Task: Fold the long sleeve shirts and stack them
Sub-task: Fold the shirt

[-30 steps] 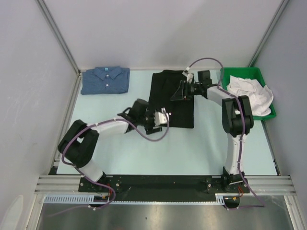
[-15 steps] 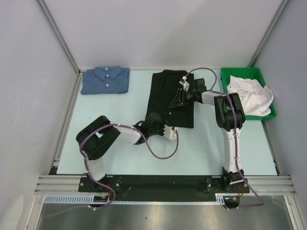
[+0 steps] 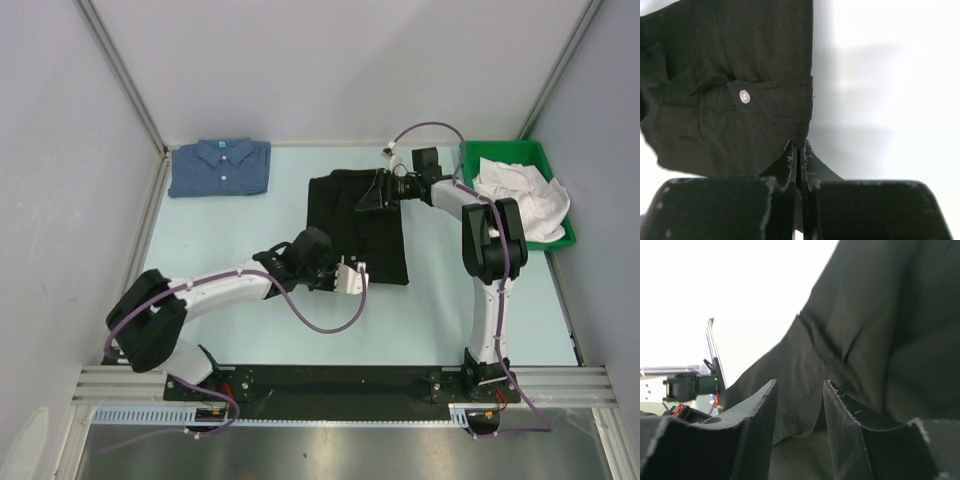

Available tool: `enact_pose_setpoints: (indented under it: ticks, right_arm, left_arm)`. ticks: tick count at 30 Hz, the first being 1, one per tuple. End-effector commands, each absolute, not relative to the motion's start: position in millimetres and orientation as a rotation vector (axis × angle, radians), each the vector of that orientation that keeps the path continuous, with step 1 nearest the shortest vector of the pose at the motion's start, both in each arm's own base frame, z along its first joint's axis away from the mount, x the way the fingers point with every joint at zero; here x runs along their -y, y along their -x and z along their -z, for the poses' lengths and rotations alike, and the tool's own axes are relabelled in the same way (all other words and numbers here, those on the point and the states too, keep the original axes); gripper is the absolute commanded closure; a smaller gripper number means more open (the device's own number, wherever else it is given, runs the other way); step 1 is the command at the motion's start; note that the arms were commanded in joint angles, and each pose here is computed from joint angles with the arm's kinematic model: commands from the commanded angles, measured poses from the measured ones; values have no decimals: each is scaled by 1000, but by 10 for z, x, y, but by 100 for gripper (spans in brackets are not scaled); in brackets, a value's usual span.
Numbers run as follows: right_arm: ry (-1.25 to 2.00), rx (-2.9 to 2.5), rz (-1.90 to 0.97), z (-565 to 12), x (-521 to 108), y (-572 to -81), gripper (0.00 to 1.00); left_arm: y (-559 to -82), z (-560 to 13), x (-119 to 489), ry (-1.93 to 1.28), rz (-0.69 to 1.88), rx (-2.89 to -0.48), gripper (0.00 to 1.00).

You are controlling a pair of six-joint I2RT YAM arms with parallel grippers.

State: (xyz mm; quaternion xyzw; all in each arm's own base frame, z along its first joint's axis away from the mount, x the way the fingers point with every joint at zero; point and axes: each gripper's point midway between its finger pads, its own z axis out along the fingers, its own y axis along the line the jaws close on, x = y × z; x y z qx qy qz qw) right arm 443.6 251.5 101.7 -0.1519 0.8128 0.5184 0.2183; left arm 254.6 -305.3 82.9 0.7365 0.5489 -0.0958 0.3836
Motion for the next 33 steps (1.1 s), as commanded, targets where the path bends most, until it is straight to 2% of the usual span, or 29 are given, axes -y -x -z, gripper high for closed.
enact_pose_setpoints:
  ticks: [1, 6, 10, 15, 19, 21, 24, 29, 33]
  right_arm:
    - [557, -2217, -1444, -1208, -2574, -4150, 55]
    - [679, -2222, -1530, -1126, -2775, -3681, 60]
    - [742, -2297, -1569, -828, -2856, -3336, 62]
    - [807, -2379, -1573, -494, -2862, -3068, 63]
    - [838, -2419, -1600, -406, -2821, -2910, 64]
    - [849, -2400, -1604, -469, -2831, -2922, 64]
    - [862, -2339, -1585, -687, -2839, -3092, 59]
    - [740, -2318, -1460, -1002, -2519, -3652, 40]
    - [618, -2308, -1428, -1156, -2196, -3952, 33]
  left_arm:
    - [-1893, -990, 2973, -1922, 565, -1572, 100]
    - [-1507, -1295, 2914, -1928, 788, -1665, 100]
    - [-1421, -1424, 2920, -1936, 858, -1731, 100]
    - [-1637, -1561, 2994, -1908, 905, -1795, 100]
    - [-2115, -1588, 3040, -1873, 871, -1837, 100]
    - [-2417, -1535, 3075, -1864, 840, -1856, 98]
    - [-2755, -1423, 3140, -1850, 846, -1902, 90]
    - [-3312, -1373, 3149, -1797, 826, -1906, 89]
    - [-3560, -1245, 3158, -1813, 818, -1879, 86]
